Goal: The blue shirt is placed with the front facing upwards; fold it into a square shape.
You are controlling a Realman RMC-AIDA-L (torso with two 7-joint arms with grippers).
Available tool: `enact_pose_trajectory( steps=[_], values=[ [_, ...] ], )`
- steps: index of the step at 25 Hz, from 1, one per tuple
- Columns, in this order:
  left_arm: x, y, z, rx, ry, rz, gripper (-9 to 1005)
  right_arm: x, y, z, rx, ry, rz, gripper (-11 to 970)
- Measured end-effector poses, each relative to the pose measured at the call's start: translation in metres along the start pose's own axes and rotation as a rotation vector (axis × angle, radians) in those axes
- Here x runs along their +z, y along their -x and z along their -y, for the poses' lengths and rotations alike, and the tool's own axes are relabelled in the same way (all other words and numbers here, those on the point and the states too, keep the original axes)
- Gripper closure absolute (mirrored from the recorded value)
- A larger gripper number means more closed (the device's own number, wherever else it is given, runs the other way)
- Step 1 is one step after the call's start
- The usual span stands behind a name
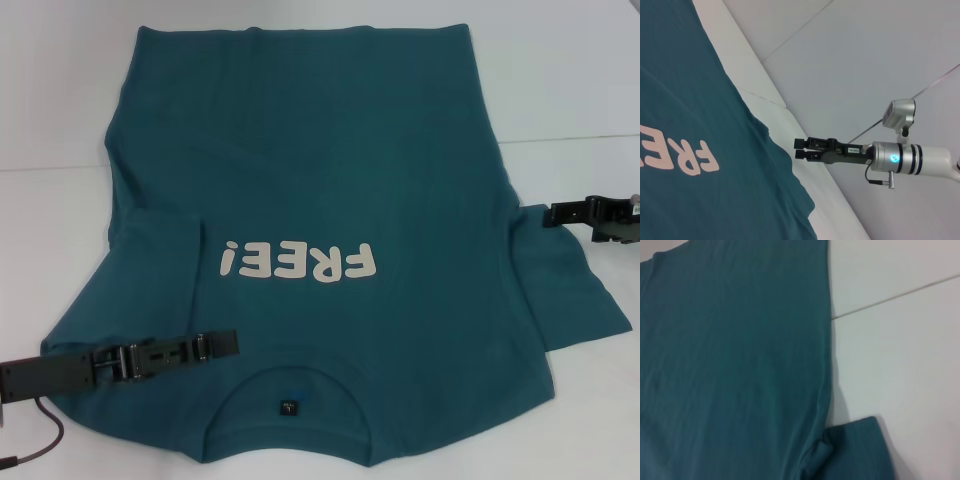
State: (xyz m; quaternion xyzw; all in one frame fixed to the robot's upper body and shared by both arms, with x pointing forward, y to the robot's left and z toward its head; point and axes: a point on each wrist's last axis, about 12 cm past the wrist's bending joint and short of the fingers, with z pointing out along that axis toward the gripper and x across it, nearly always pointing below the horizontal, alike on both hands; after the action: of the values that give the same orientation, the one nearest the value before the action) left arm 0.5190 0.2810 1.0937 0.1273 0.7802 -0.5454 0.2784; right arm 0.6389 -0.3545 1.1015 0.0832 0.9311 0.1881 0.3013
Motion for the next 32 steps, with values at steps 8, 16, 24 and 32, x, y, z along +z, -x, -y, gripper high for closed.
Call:
enact_pose_trajectory(
  steps=[8,16,24,32],
  values=[
    [0.000,0.000,-0.001,-0.001,0.005,0.003,339,0.009,-0.003,-0.005,-0.009,-0.013,0.009,62],
    [0.000,0.000,-0.002,-0.001,0.014,0.009,339,0.014,-0.007,-0.009,-0.016,-0.019,0.014,62],
    [-0.001,-0.001,-0.002,-0.005,0.017,0.010,338,0.018,-0.010,-0.012,-0.030,-0.023,0.007,62],
    [-0.002,-0.003,-0.002,-0.010,0.014,0.009,338,0.019,-0.012,-0.014,-0.042,-0.024,-0.002,61]
  ],
)
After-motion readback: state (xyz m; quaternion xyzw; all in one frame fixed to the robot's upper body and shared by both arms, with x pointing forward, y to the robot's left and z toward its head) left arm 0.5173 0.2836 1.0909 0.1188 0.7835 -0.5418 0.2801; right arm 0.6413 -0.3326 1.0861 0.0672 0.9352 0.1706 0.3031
